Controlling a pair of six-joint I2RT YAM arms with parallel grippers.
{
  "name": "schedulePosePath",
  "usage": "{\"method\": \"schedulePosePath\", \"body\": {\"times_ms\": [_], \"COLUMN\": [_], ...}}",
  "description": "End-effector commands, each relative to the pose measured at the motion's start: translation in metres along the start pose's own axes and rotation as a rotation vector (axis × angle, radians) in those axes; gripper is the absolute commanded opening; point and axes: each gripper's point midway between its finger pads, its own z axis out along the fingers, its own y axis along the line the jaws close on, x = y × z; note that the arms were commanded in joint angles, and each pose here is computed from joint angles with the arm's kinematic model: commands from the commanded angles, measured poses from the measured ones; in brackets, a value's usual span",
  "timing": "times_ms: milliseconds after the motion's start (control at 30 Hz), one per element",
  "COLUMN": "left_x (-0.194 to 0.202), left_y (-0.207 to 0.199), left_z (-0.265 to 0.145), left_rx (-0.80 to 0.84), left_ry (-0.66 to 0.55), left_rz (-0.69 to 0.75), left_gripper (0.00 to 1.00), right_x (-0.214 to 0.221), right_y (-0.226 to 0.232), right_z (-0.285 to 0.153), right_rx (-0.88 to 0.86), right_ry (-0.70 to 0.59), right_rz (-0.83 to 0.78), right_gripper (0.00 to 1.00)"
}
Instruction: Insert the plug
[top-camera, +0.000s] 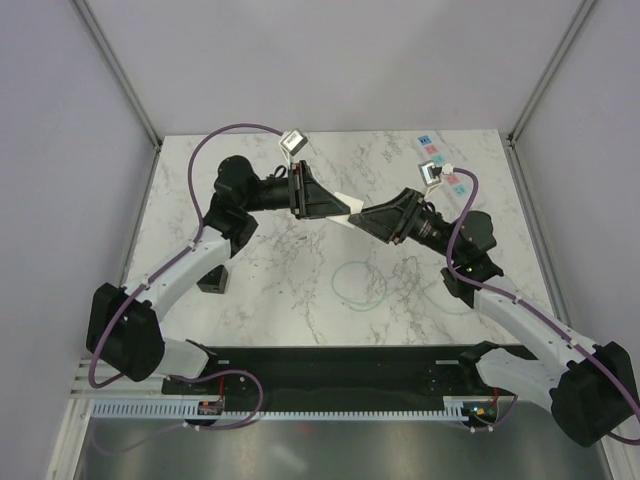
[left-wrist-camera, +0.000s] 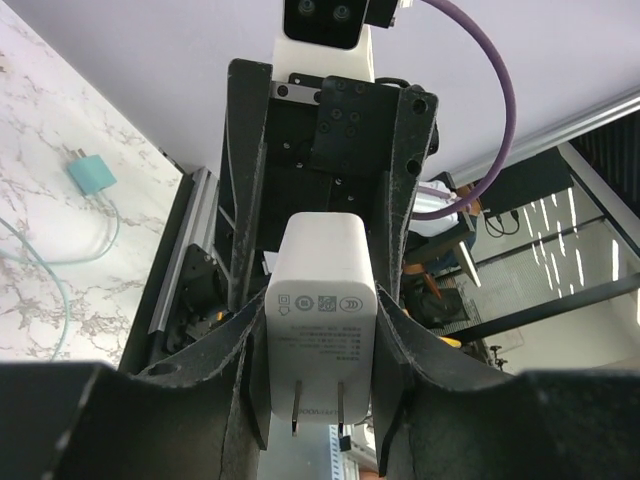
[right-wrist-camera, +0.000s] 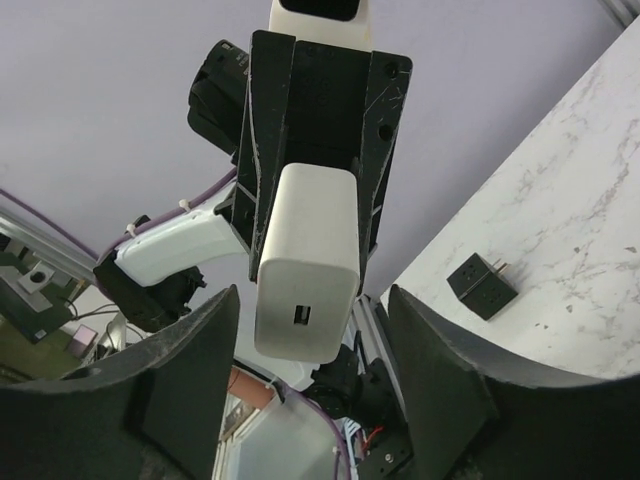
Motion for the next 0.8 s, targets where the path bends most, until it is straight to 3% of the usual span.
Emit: {"method": "schedulePosePath", "body": {"times_ms": [0,33,100,133,233,267,300,367,467,533,567,633,667,700,767], "left_x": [-0.006,-0.005,-0.004,-0.005,-0.006,-0.006,-0.005,-0.006,-0.005,-0.005,-0.004,-0.003,-0.002,-0.002,0.000], "left_y": [-0.023,-0.024,-0.027,-0.028,-0.033,-0.034,-0.032,-0.032,-0.029,-0.026,-0.024,-0.021,-0.020,-0.019,-0.016], "left_z": [0.003,0.004,0.005,0.005,0.003,0.003,0.004,0.004,0.005,0.006,0.006,0.007,0.007,0.007,0.008], "left_rx": [0.048,0.050,0.058,0.060,0.065,0.064,0.055,0.054,0.052,0.049,0.048,0.047,0.047,0.046,0.044], "left_ry": [-0.036,-0.033,-0.031,-0.035,-0.041,-0.037,-0.028,-0.013,0.001,0.005,0.009,0.016,0.021,0.023,0.029], "left_rz": [0.046,0.045,0.051,0.053,0.060,0.064,0.054,0.067,0.058,0.058,0.056,0.053,0.052,0.047,0.035], "left_gripper": [0.02,0.02,0.02,0.02,0.25,0.47,0.54,0.65,0.71,0.61,0.46,0.27,0.10,0.02,0.02], "right_x": [-0.005,-0.003,0.001,0.002,0.003,0.003,0.003,0.004,0.005,0.007,0.006,0.007,0.008,0.009,0.009], "right_y": [0.019,0.017,0.018,0.018,0.017,0.017,0.018,0.019,0.021,0.020,0.020,0.020,0.021,0.021,0.021], "right_z": [0.006,0.006,0.007,0.007,0.005,0.004,0.003,0.001,-0.001,-0.002,-0.003,-0.004,-0.005,-0.005,-0.005], "right_rx": [-0.071,-0.070,-0.088,-0.091,-0.094,-0.093,-0.091,-0.087,-0.072,-0.056,-0.053,-0.046,-0.047,-0.047,-0.044], "right_ry": [-0.018,-0.018,-0.016,-0.014,-0.028,-0.033,-0.036,-0.033,-0.018,-0.011,-0.014,-0.011,-0.003,0.005,0.008], "right_rz": [-0.031,-0.025,-0.005,0.001,0.017,0.015,0.009,0.000,-0.016,-0.022,-0.023,-0.026,-0.024,-0.025,-0.024], "right_gripper": [0.67,0.54,0.40,0.25,0.00,0.00,0.00,0.00,0.00,0.00,0.00,0.00,0.00,0.00,0.18]}}
